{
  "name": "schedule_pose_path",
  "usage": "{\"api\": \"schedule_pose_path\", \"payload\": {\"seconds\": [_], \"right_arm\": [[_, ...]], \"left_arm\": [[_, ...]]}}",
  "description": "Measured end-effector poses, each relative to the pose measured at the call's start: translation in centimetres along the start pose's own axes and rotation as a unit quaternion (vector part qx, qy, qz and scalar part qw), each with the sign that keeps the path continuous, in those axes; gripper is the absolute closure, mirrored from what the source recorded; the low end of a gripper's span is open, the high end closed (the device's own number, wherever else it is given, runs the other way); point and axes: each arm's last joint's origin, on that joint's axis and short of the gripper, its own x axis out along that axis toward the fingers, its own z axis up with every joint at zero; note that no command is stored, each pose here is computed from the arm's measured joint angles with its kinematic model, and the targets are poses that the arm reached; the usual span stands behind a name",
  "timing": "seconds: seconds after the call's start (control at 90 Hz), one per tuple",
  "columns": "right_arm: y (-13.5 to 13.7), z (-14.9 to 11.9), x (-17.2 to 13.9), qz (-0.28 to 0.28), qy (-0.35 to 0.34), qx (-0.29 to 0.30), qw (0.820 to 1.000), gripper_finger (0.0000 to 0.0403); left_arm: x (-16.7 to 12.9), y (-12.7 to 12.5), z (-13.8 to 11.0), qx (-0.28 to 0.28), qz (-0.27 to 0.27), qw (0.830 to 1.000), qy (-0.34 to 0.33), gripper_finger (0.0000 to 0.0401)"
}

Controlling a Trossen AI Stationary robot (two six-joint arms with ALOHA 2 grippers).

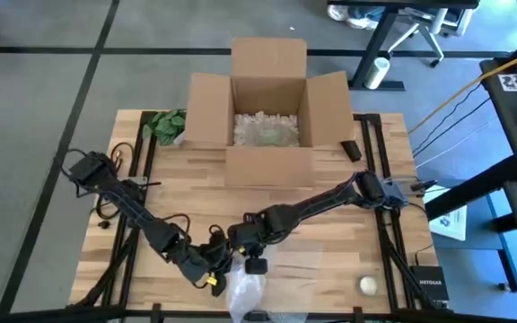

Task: Wrap mug
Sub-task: Wrap the white and blue mug with the bubble wrap

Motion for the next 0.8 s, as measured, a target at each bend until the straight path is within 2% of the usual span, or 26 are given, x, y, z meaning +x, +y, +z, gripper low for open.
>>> {"api": "schedule_pose_path", "payload": {"seconds": [0.222,0.378,0.622,0.8], "right_arm": [[0.0,-0.2,-0.3,0.002,0.011,0.001,1.000,0.0403],[0.3,-0.7,-2.6,-0.042,0.019,-0.002,0.999,0.0403],[2.7,-0.8,-7.0,-0.086,-0.049,-0.026,0.995,0.0403],[6.0,-1.0,-9.0,-0.108,-0.126,-0.083,0.983,0.0403]], "left_arm": [[0.3,0.5,0.2,-0.008,0.000,1.000,0.021,0.0401],[0.4,0.9,0.2,-0.012,0.009,0.999,0.029,0.0401],[0.5,1.0,0.4,-0.012,0.010,0.999,0.028,0.0401],[0.7,1.2,0.6,-0.015,0.008,0.999,0.031,0.0401]]}}
